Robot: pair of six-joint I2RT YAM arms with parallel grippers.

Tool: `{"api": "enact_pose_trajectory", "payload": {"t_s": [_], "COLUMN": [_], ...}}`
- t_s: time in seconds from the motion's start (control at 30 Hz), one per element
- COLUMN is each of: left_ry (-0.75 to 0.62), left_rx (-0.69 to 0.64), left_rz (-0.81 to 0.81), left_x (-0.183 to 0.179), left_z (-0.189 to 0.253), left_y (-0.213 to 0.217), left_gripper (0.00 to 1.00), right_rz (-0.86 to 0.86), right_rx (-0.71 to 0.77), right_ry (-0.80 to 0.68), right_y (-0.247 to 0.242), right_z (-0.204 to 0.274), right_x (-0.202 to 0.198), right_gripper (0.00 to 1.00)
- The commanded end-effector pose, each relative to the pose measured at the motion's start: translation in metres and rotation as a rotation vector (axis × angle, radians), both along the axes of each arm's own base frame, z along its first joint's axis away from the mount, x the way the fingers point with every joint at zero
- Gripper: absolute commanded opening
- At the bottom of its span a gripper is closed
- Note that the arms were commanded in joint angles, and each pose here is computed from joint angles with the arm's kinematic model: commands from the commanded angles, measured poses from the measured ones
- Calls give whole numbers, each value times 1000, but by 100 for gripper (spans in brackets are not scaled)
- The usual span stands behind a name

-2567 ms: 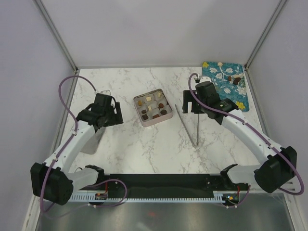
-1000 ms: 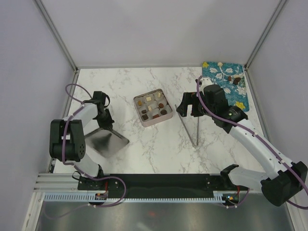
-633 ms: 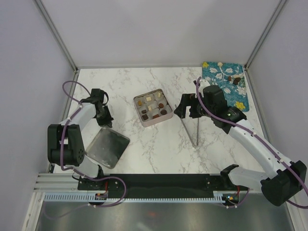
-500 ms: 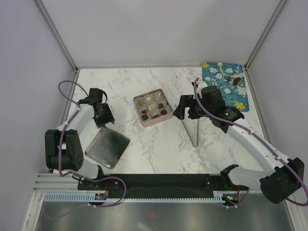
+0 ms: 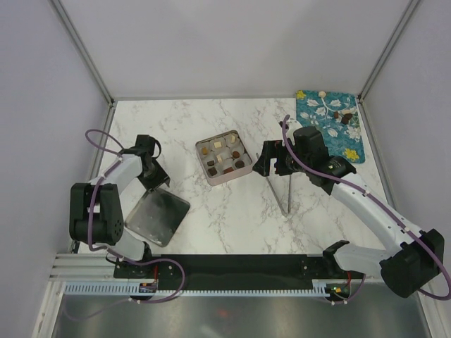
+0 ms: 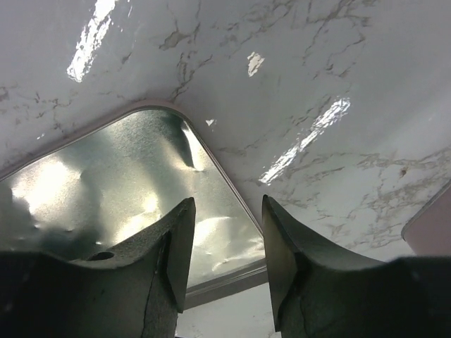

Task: Pack the chocolate

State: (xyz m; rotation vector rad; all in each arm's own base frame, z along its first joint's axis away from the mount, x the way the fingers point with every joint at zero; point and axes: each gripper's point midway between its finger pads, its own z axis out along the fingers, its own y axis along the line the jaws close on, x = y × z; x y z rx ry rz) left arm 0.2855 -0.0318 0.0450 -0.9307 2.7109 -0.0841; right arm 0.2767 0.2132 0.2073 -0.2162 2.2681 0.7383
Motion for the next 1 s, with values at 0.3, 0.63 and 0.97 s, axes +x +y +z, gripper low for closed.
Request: {"api": "enact_pose_trajectory", "payload": {"t_s": [0.3,0.63,0.97], "left_ry": [108,31,-335], "left_rx": [21,5,-182], "left_rz": [128,63,-163], "left_x": [-11,2,26], "left_z": [-55,-22,120], "left_y": [-13,-17,-54], "left_gripper": [42,4,2], "right_rz": [14,28,151], "right_rx": [-8,-19,125], "right_ry": [-43,-17,-65], "right_y": [1,4,33], "right_z": [4,1,45], "right_x": [2,4,0], "right_gripper": [96,96,96]}}
